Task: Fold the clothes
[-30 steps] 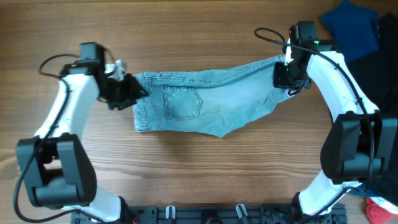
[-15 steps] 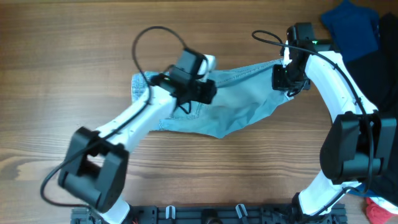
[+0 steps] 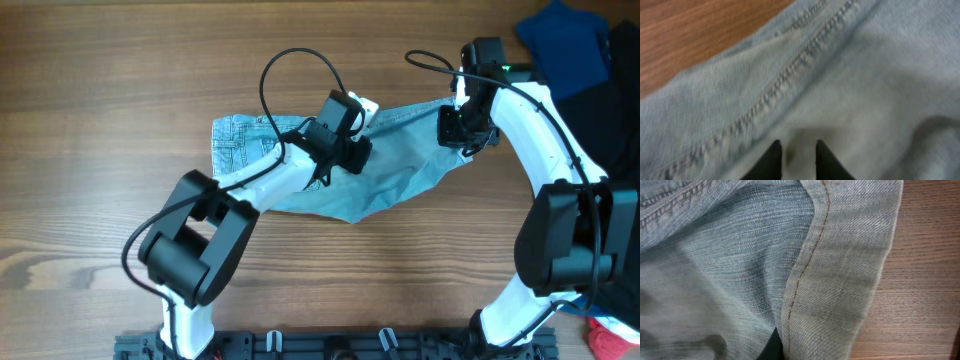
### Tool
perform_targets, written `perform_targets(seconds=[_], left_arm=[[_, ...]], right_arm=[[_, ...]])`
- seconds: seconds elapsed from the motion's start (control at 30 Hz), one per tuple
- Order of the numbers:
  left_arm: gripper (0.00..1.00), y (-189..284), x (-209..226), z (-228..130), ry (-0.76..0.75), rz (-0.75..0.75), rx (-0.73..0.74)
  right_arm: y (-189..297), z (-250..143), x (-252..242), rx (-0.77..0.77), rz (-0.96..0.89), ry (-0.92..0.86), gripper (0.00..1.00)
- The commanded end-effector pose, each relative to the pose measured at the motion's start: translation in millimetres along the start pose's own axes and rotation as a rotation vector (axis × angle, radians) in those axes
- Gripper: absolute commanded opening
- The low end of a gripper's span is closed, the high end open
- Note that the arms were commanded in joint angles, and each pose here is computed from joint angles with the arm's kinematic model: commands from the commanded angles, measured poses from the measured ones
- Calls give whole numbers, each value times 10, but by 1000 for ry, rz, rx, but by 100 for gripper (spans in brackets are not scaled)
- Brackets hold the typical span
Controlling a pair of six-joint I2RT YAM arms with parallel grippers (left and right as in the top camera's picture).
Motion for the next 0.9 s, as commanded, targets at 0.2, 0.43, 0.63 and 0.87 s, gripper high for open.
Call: perform_targets(seconds=[0.2, 0.43, 0.63, 0.87], left_arm=[[41, -77, 498, 589, 15, 119, -336], [42, 152, 1067, 815, 180, 145, -418], [54, 836, 900, 916, 192, 133, -381], [84, 1370, 1515, 157, 429, 338, -8]], right_arm=[[143, 5, 0, -21, -13, 7, 4], [142, -23, 5, -6, -9, 7, 4], [140, -8, 4, -14, -10, 7, 4], [134, -9, 4, -15, -10, 8, 4]])
Point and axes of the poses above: each gripper's point midway between its finger pads, its own y axis back along the fingers, its own x axis along the line the jaws close on, z = x × y, the point moved 6 cm from there along y, back along the fingers, and after that the axes turned 11 degrees about y, right-handed, at the moved point
